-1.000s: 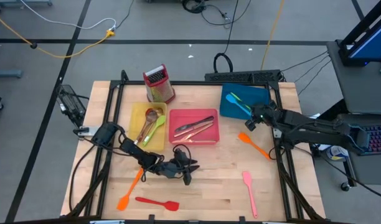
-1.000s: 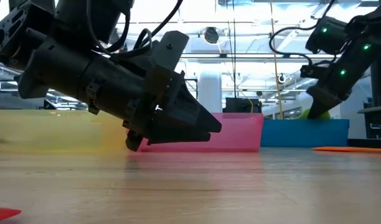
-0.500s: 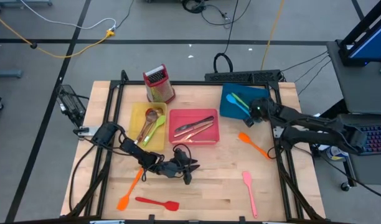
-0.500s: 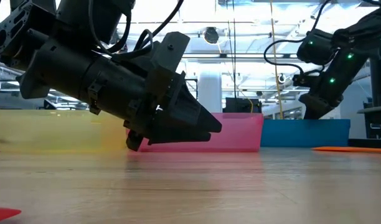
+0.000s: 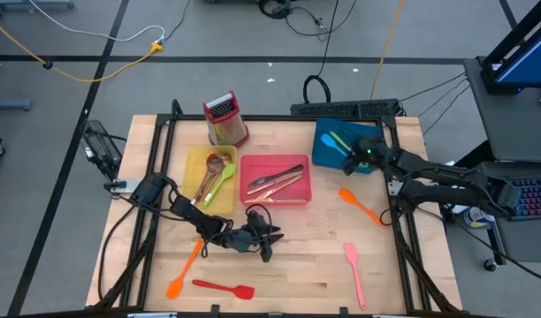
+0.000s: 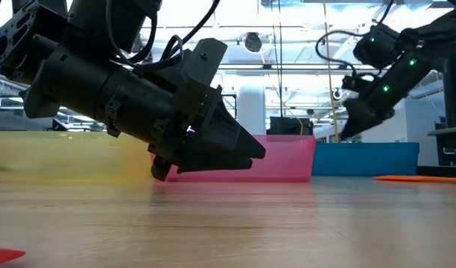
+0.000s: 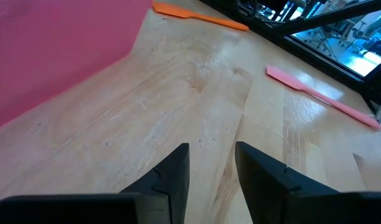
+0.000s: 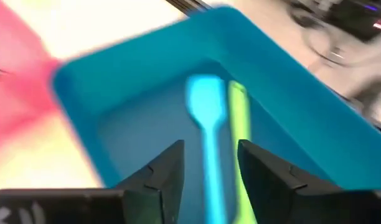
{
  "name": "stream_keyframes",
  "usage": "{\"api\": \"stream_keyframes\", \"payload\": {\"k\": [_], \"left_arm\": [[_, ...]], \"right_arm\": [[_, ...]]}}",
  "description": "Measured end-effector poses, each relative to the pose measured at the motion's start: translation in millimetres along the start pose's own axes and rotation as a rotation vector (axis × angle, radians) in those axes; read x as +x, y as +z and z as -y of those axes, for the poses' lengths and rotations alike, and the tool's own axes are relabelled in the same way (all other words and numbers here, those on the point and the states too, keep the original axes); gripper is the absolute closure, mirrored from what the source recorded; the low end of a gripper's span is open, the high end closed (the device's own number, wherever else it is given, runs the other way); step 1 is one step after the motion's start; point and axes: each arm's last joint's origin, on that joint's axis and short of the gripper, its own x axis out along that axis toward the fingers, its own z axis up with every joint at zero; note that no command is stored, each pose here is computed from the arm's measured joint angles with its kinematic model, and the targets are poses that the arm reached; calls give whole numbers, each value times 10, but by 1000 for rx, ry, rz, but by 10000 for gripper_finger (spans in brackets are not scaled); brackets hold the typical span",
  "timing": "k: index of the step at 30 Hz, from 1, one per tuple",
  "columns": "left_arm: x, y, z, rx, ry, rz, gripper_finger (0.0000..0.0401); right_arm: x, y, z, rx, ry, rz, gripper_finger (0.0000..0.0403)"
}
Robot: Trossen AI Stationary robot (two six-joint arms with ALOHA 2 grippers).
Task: Pick & Place Kitchen Items
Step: Put the bottom orange spatula into the blue bin
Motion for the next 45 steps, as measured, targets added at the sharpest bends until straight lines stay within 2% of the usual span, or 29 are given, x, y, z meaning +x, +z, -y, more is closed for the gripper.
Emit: {"api": "stream_keyframes", "payload": {"k": [4,10,17,20,25,29,34,38,45], "left_arm": [[0,0,0,0,0,0,270],[-11,-14,46,5,-35,-20,270],[-8,46,329,183,-100,26,270],[7,103,475,258,-120,39,270],[-103,264,712,356,-48,-116,270],[-273,483,880,348,46,-276,270],[-551,652,1073,345,93,-401,270],[-735,599,1114,392,149,-407,270],[-1031,396,1071,314,304,-498,270]], "right_arm": [[-68,76,-83,17,146,86,248],[-205,152,-209,37,245,195,253],[-407,200,-523,25,602,277,265],[-511,182,-673,-8,701,299,265],[-680,128,-873,-65,839,326,265],[-778,71,-1013,-95,866,347,266],[-841,-47,-1188,-149,880,326,266],[-889,-118,-1340,-174,911,338,266],[-955,-228,-1618,-187,1009,386,266]]}}
